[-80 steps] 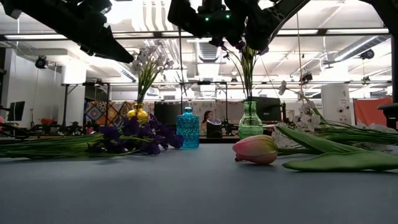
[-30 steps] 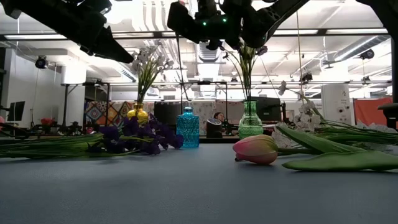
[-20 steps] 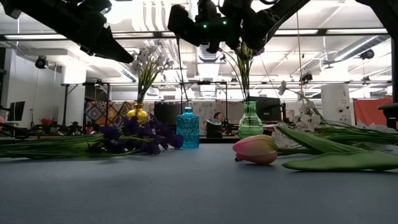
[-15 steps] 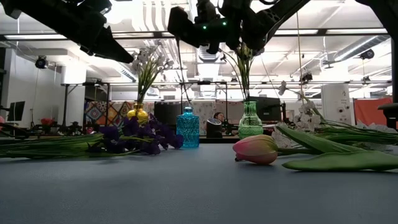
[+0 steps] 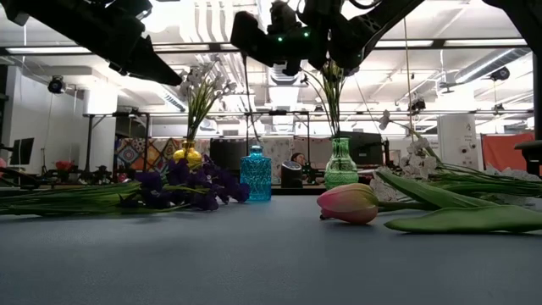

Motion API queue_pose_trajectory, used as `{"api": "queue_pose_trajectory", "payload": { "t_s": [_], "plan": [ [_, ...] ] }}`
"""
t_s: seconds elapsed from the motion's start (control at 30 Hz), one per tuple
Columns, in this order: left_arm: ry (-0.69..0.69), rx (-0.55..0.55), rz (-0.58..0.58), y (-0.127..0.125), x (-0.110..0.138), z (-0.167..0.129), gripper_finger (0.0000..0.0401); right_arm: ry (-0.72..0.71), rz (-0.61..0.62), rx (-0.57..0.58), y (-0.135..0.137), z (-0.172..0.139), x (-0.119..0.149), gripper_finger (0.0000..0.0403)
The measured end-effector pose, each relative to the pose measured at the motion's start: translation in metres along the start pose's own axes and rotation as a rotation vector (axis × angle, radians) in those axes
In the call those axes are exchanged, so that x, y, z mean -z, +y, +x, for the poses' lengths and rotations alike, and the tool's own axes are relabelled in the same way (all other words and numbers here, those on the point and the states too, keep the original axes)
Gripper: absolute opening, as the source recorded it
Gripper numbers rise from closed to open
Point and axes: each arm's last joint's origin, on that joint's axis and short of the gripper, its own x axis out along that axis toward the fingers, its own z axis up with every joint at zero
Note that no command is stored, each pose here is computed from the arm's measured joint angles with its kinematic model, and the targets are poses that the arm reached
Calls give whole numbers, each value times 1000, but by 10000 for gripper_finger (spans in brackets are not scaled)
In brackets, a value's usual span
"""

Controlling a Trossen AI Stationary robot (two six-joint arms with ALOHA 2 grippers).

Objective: Sort flowers into vase by color
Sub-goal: Put the top pink flower into the blue vase

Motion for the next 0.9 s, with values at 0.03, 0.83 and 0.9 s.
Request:
{"api": "queue_pose_trajectory", "payload": {
  "t_s": [0.03,0.83,0.9],
  "plan": [
    [0,0,0,0,0,0,204,-1,2,-3,0,0,0,18],
    [-9,0,6,0,-1,0,204,21,58,-187,21,3,-10,18],
    [-7,0,10,0,-1,0,204,50,49,-204,29,4,-16,18]
  ]
}}
